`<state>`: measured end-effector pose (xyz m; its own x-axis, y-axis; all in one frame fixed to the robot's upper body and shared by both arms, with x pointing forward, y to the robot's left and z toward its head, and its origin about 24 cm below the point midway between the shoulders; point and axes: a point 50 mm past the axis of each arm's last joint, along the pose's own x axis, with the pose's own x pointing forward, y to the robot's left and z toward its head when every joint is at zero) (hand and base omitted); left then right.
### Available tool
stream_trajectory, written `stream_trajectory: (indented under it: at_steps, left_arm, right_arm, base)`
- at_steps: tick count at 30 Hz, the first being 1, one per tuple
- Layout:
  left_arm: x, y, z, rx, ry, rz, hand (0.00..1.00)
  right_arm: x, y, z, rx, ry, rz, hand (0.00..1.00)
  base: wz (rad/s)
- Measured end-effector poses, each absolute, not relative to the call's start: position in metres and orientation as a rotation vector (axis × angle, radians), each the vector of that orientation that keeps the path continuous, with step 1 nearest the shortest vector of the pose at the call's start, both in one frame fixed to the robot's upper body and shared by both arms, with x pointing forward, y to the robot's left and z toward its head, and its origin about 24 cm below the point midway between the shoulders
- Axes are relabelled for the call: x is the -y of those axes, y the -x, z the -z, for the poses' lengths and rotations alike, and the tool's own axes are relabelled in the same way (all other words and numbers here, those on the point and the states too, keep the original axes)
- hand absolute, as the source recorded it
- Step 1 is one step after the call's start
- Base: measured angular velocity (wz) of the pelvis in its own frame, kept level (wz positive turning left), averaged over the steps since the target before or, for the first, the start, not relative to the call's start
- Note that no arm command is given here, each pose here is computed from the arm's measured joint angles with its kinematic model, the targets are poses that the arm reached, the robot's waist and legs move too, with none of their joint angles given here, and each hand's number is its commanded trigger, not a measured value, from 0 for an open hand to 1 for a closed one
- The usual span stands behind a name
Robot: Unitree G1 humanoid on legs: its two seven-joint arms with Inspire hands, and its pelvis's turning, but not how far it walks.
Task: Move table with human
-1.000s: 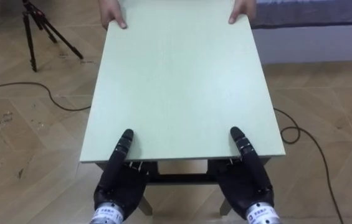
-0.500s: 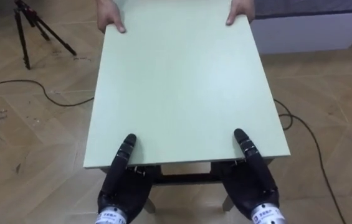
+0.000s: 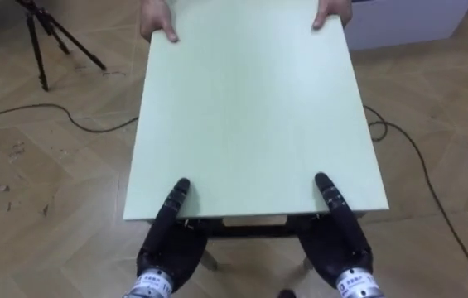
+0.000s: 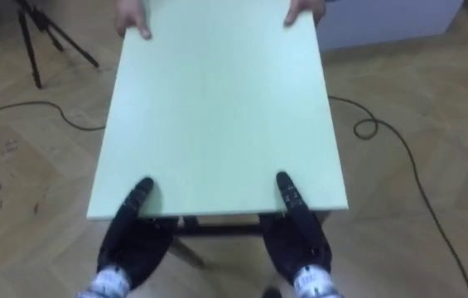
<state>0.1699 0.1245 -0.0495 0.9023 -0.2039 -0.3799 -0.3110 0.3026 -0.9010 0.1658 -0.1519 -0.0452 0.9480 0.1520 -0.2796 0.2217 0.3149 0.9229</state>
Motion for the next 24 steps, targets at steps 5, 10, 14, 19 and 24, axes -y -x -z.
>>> stream_trajectory:
  at_steps: [5,10,14,19,24]
  left_arm:
    - [-0.125,-0.163,0.049,-0.493,1.254,-0.063,1.00]
    - [-0.134,-0.158,0.047,-0.452,1.239,-0.085,1.00]
    - [-0.139,-0.158,0.031,-0.393,1.194,-0.043,1.00]
    - [-0.143,-0.178,0.021,-0.328,1.179,-0.024,1.00]
    - [-0.145,-0.190,0.020,-0.317,1.166,-0.045,1.00]
  right_arm:
    - [0.155,-0.152,0.048,-0.349,-1.281,0.077,1.00]
    - [0.141,-0.154,0.046,-0.365,-1.298,0.038,1.00]
    - [0.139,-0.153,0.041,-0.318,-1.327,0.013,1.00]
    - [0.132,-0.177,0.029,-0.301,-1.342,-0.030,1.00]
    - [0.128,-0.193,0.030,-0.321,-1.339,-0.044,1.00]
  base:
    - [0.36]
    - [-0.18]
    - [0.21]
    - [-0.17]
    - [0.00]
